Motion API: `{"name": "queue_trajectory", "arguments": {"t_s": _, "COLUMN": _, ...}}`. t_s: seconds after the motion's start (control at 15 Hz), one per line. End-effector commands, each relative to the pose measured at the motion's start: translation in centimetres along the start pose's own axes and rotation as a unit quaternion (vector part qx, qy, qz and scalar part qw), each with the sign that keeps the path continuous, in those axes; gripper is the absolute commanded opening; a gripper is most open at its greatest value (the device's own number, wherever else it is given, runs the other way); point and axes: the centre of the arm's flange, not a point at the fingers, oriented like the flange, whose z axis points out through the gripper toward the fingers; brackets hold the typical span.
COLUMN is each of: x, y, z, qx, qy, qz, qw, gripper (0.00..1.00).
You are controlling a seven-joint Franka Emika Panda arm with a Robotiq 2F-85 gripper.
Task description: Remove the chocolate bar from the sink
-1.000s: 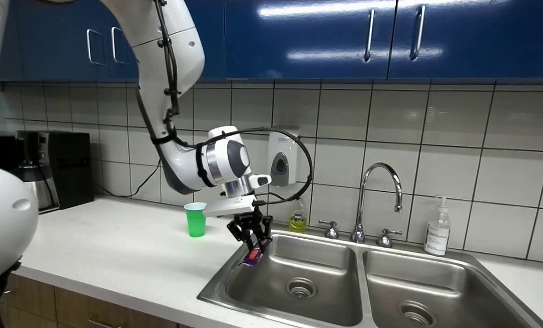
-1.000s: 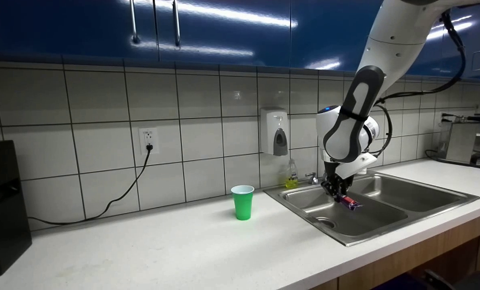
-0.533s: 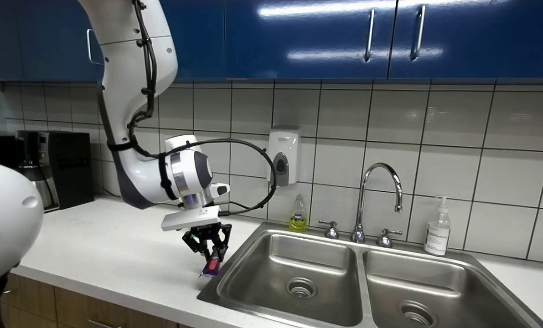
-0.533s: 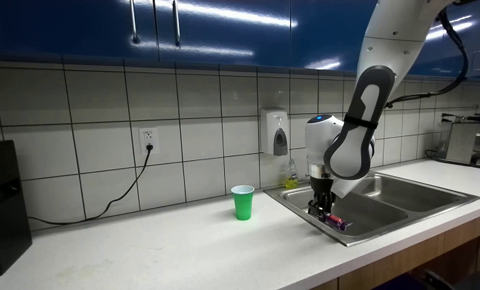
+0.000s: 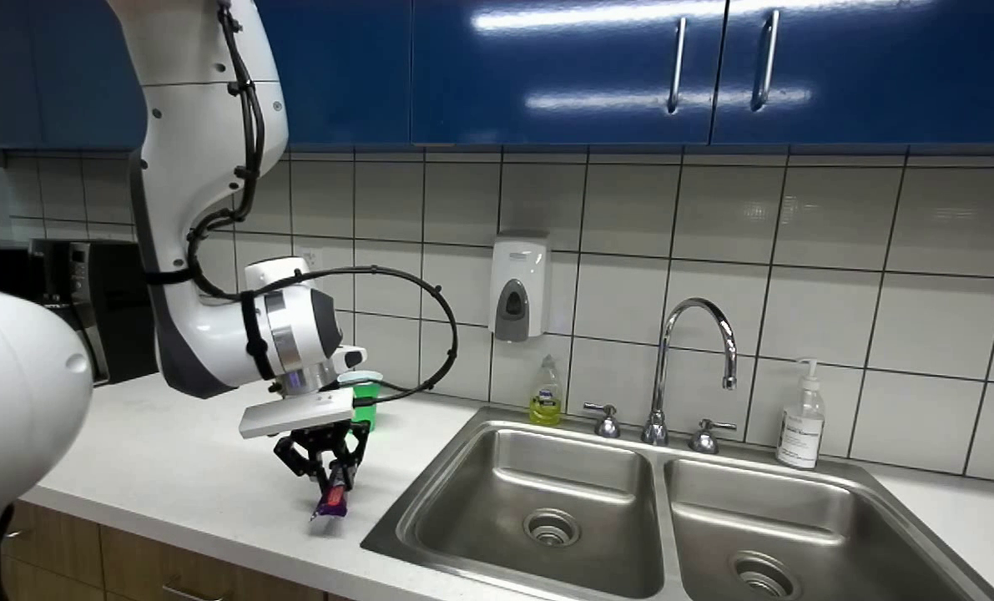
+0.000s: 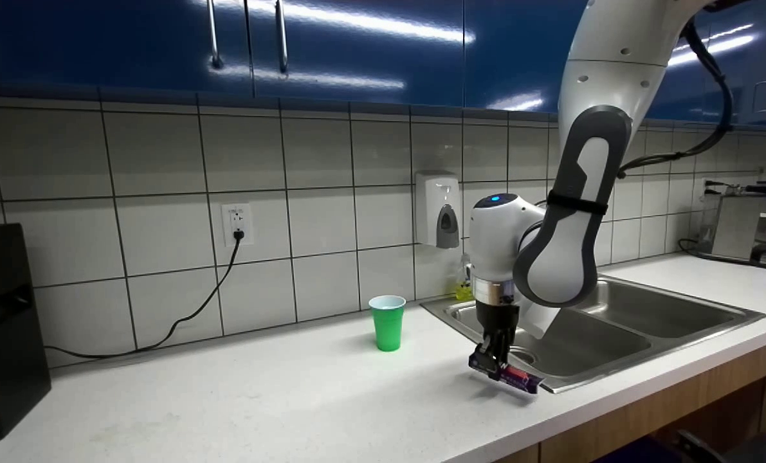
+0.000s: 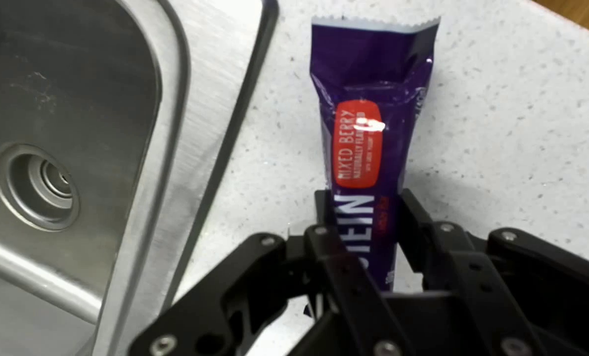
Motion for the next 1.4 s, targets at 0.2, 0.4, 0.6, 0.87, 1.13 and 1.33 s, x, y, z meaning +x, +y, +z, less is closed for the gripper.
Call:
{"name": "queue_trajectory", "arguments": {"t_s": 0.2, "x": -0.2, "y": -1.6, "z": -0.3, "qx": 0.012, "qy": 0.007, "qz": -0.031, "qw": 0.9994, "gripper": 0.10}}
{"name": "queue_trajectory", "arguments": {"t_s": 0.4, "x": -0.1, "y": -1.8, "z": -0.1, "qx": 0.013, "qy": 0.005, "qz": -0.033, "qw": 0.9994, "gripper": 0.10}}
{"name": "queue_trajectory", "arguments": {"t_s": 0.6, "x": 0.0, "y": -1.9, "z": 0.2, "qx": 0.015, "qy": 0.003, "qz": -0.033, "qw": 0.9993, "gripper": 0.10}}
{"name": "queue_trajectory", "arguments": {"t_s": 0.87, "x": 0.3, "y": -1.9, "z": 1.0, "qx": 0.018, "qy": -0.004, "qz": -0.032, "qw": 0.9993, "gripper": 0.10}}
{"name": "queue_trajectory", "arguments": {"t_s": 1.13, "x": 0.3, "y": -2.0, "z": 1.5, "qx": 0.019, "qy": -0.010, "qz": -0.030, "qw": 0.9993, "gripper": 0.10}}
{"name": "queue_trajectory", "arguments": {"t_s": 1.33, "x": 0.4, "y": -1.9, "z": 1.8, "qx": 0.020, "qy": -0.016, "qz": -0.025, "qw": 0.9994, "gripper": 0.51}}
